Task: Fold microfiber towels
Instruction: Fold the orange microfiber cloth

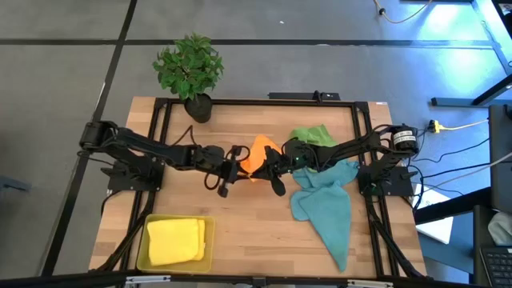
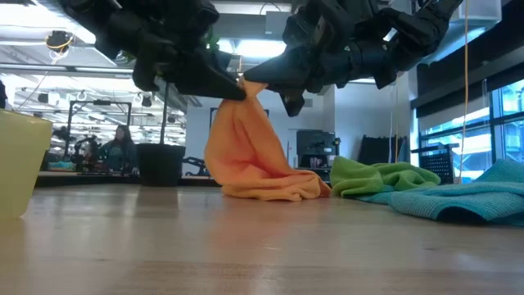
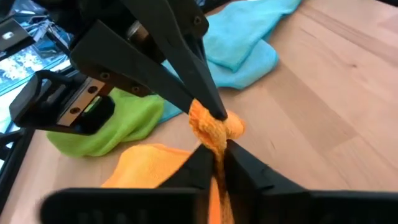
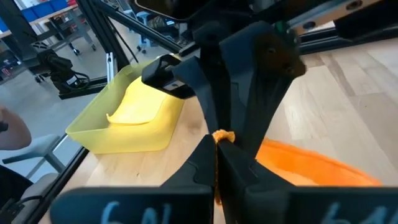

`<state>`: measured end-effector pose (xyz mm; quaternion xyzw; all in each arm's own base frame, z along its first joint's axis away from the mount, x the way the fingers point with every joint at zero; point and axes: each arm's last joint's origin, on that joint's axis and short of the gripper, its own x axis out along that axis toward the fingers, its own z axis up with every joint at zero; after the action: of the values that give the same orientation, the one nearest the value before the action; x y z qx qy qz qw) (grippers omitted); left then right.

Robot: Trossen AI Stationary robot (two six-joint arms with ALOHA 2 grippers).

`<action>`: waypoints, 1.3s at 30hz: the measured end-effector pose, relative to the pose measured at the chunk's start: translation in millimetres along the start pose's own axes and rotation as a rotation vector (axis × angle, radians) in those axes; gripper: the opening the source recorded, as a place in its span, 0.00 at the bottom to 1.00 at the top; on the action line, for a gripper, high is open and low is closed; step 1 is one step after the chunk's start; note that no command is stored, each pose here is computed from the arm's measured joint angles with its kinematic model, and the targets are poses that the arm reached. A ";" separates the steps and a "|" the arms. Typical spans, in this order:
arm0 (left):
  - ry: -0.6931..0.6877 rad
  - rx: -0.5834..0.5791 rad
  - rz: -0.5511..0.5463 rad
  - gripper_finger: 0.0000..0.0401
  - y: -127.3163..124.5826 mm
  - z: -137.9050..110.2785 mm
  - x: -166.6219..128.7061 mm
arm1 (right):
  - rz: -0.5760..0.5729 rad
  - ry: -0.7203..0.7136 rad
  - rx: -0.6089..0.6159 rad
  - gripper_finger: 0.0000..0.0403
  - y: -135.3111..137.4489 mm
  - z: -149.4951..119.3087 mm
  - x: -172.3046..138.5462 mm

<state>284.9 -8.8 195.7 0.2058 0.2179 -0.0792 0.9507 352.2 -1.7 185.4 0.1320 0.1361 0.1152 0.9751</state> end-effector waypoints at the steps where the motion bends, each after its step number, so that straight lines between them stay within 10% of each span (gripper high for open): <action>1: -0.003 -0.002 0.003 0.03 0.3 0.0 0.5 | 0.000 -0.001 -0.005 0.03 0.0 0.1 0.0; 18: 0.080 -0.048 0.183 0.00 -17.1 23.0 -46.2 | -0.048 -0.026 -0.157 0.53 13.7 9.8 -5.9; 28: -0.170 -0.108 0.206 0.00 -35.1 6.2 -95.1 | -0.403 0.196 -0.356 0.55 28.5 -16.7 -4.6; 39: -0.242 -0.165 0.266 0.00 -37.0 -11.7 -109.2 | -0.384 0.278 -0.222 0.55 25.1 -42.2 -2.0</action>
<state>174.0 -30.6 221.7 0.1429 0.0785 0.0412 0.9858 333.1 30.9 153.9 -0.0210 0.2780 -0.0406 0.9595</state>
